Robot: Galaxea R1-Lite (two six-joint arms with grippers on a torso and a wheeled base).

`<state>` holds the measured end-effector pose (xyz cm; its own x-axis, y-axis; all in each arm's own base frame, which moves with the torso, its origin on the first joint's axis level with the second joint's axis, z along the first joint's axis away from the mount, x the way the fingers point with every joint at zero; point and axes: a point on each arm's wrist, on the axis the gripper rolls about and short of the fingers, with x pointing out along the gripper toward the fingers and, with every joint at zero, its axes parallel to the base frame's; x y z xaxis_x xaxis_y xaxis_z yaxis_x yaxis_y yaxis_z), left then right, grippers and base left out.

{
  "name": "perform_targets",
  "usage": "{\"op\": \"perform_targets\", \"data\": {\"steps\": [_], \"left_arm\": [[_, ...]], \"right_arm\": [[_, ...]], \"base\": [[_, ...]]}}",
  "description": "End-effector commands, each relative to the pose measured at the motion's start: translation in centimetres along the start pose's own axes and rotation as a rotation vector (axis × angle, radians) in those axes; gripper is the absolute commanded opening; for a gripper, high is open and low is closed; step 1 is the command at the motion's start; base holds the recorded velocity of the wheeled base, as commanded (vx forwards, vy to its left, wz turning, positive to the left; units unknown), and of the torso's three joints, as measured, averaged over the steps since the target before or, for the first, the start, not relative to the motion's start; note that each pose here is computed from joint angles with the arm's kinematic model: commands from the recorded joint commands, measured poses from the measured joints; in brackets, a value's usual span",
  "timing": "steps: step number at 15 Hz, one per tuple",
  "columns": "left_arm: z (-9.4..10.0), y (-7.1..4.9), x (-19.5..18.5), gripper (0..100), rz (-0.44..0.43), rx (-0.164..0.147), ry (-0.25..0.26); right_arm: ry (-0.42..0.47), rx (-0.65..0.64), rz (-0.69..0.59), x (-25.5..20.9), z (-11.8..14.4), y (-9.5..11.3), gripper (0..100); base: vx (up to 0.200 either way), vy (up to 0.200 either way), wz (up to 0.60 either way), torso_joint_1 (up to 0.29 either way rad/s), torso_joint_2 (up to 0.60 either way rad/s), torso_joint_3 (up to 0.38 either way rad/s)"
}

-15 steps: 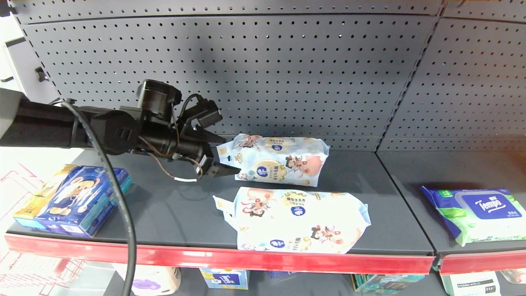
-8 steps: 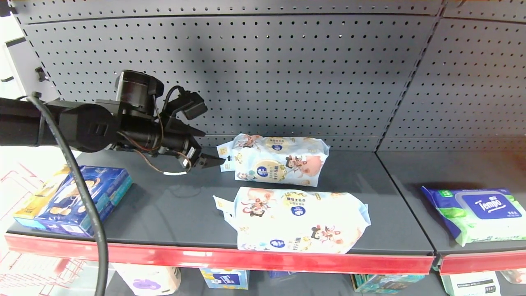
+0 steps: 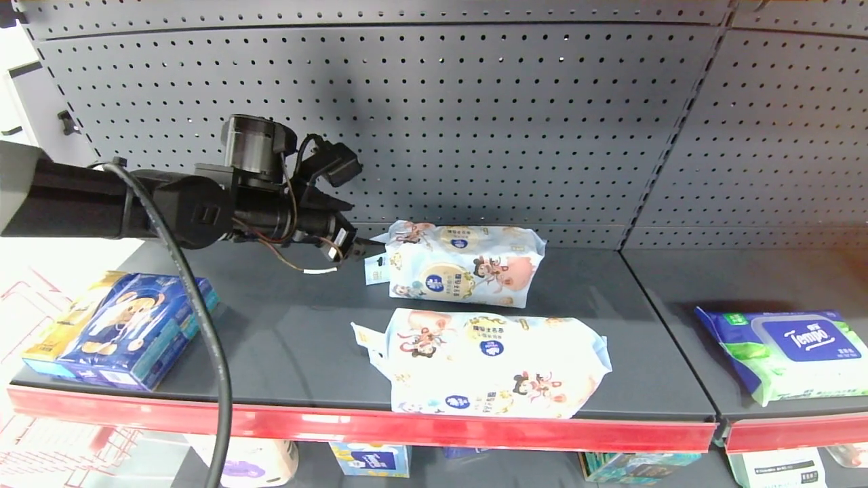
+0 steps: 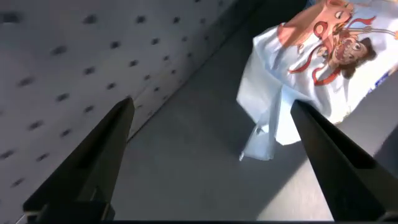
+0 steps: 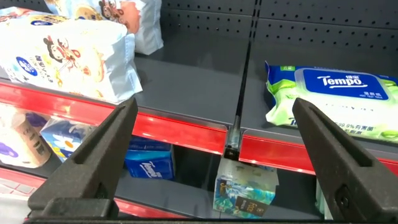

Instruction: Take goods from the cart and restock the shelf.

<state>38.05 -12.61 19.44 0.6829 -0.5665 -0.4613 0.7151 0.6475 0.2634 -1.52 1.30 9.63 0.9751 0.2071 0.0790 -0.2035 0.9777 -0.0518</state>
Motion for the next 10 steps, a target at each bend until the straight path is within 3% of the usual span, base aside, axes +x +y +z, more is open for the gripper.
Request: {"op": "perform_targets", "data": {"steps": [1, 5, 7, 10], "left_arm": [[-0.4, -0.3, 1.0, 100, -0.018, -0.005, 0.012], [0.5, -0.8, 1.9, 100, -0.031, 0.002, -0.011], [1.3, -1.5, 2.3, 100, -0.046, -0.027, -0.028], [1.4, -1.7, 2.5, 100, -0.053, -0.030, -0.028]], "right_arm": [[0.000, 0.000, 0.001, 0.0, 0.0, 0.0, 100], [0.002, 0.000, 0.001, 0.0, 0.0, 0.0, 100], [0.002, 0.002, -0.001, 0.0, 0.0, 0.0, 100], [0.004, 0.002, -0.002, 0.0, -0.1, 0.0, 100]], "base": [[0.000, 0.000, 0.00, 0.000, 0.00, 0.000], [0.000, 0.000, 0.00, 0.000, 0.00, 0.000], [0.000, 0.000, 0.00, 0.000, 0.00, 0.000], [0.000, 0.000, 0.00, 0.000, 0.00, 0.000]]}}
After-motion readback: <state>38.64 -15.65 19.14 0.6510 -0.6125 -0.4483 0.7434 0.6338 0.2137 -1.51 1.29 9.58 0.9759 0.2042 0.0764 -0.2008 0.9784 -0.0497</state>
